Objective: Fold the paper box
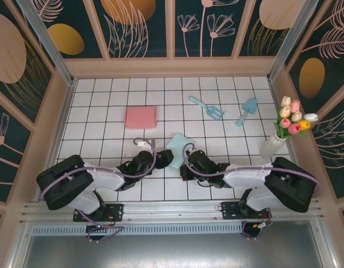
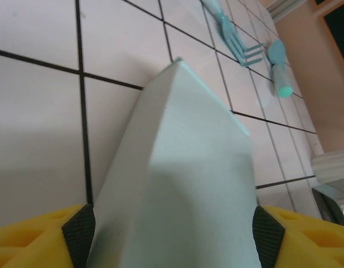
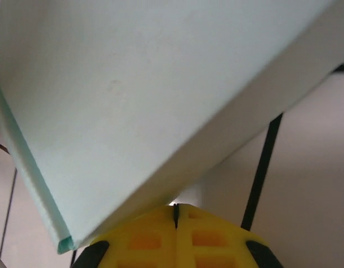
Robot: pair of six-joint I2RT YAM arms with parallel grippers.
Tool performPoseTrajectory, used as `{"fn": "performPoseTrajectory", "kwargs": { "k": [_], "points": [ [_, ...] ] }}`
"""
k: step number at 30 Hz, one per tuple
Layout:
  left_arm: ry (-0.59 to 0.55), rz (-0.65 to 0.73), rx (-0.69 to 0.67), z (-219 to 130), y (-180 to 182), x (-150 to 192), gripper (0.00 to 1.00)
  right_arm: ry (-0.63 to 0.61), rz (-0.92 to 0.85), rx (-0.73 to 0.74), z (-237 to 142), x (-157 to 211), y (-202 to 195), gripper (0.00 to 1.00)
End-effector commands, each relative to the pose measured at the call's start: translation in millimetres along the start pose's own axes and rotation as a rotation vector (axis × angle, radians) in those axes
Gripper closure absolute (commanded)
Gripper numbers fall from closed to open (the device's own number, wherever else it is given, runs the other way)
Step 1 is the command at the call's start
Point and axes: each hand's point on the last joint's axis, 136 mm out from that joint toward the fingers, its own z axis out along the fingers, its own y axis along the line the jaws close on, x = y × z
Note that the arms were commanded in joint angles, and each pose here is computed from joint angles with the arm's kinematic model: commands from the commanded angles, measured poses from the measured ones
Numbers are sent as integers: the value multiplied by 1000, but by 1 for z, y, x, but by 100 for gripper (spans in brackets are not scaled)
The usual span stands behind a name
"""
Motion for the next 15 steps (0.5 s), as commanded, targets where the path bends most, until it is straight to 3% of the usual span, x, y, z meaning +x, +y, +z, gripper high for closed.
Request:
{"fn": "performPoseTrajectory", "kwargs": {
  "k": [1,8,15],
  "points": [
    [27,44,-8,-3,-6,-5,19,-97,9,62,-18,-19,-14,98],
    [-3,62,-98,5,18,-35,19,-195,89,87,-51,-49,-50,96],
    [5,126,-104,33,4,-52,19,-264,143,83,-61,-89,-70,92]
  ]
}}
